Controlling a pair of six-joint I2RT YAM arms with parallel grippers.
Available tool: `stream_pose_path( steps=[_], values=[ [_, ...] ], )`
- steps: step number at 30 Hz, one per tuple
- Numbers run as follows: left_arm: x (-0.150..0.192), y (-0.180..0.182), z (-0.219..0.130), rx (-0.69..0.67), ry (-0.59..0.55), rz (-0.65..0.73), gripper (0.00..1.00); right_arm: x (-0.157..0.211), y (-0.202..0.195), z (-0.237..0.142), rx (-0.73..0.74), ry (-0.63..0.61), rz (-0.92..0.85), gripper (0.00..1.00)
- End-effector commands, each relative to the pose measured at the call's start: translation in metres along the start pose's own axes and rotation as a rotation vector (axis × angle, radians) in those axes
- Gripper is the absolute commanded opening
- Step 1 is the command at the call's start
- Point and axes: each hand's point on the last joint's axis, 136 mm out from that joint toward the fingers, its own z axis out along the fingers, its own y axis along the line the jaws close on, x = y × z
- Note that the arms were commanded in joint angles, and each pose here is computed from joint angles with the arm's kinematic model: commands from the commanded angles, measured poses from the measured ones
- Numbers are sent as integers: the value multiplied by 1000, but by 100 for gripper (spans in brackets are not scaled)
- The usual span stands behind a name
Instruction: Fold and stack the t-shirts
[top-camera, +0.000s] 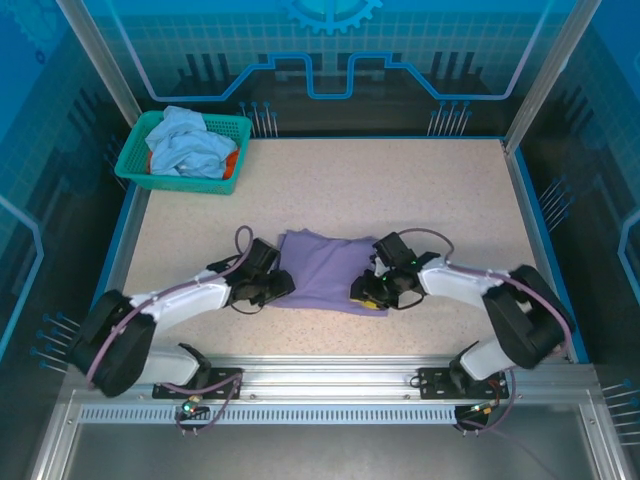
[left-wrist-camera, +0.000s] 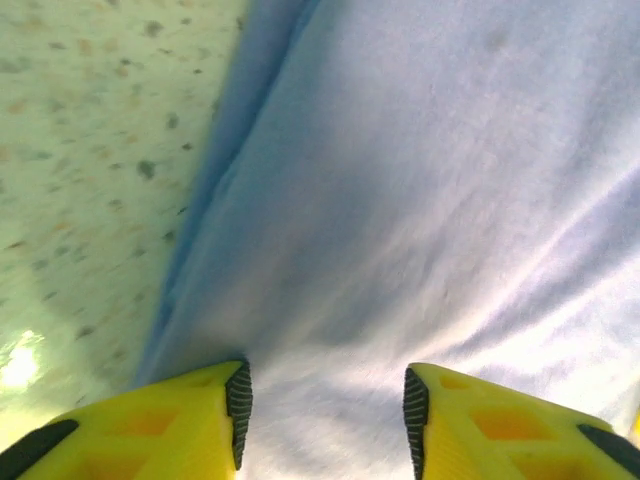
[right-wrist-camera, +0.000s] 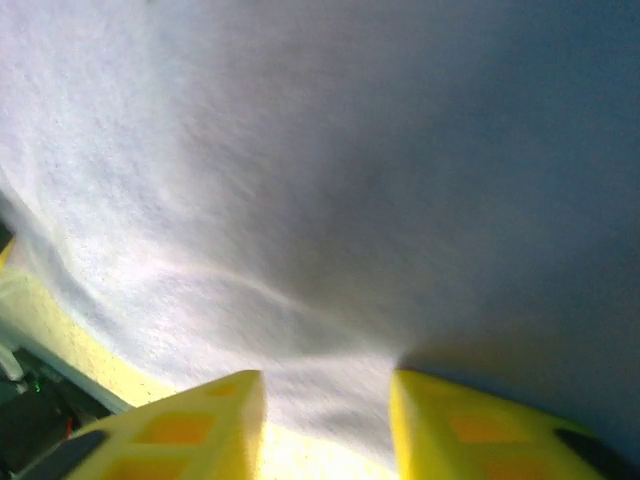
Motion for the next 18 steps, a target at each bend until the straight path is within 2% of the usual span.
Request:
stream_pose_path(
  steps=[1, 4, 8, 10, 13, 15, 16, 18],
  values=[
    [-17, -10, -28, 16, -78, 13, 53, -16, 5, -39, 10, -151, -25, 54],
    [-49, -32, -45, 46, -124, 51, 56, -45, 6, -81, 9, -305, -69, 68],
    [-98, -56, -41, 99, -165, 104, 60, -88, -4, -106, -51, -404, -81, 71],
    [-122, -67, -27, 144, -171, 134, 63, -111, -10, -107, -114, -419, -69, 72],
    [-154, -77, -6, 217, -171, 148, 64, -133, -16, -105, -103, -443, -114, 74],
    [-166, -85, 7, 238, -151, 175, 63, -139, -17, -101, -62, -394, -166, 69],
    [-169, -89, 12, 248, -142, 201, 62, -141, -11, -97, -87, -373, -207, 63],
    [-170, -98, 20, 297, -113, 228, 62, -144, -6, -91, -118, -360, -239, 60]
  ],
)
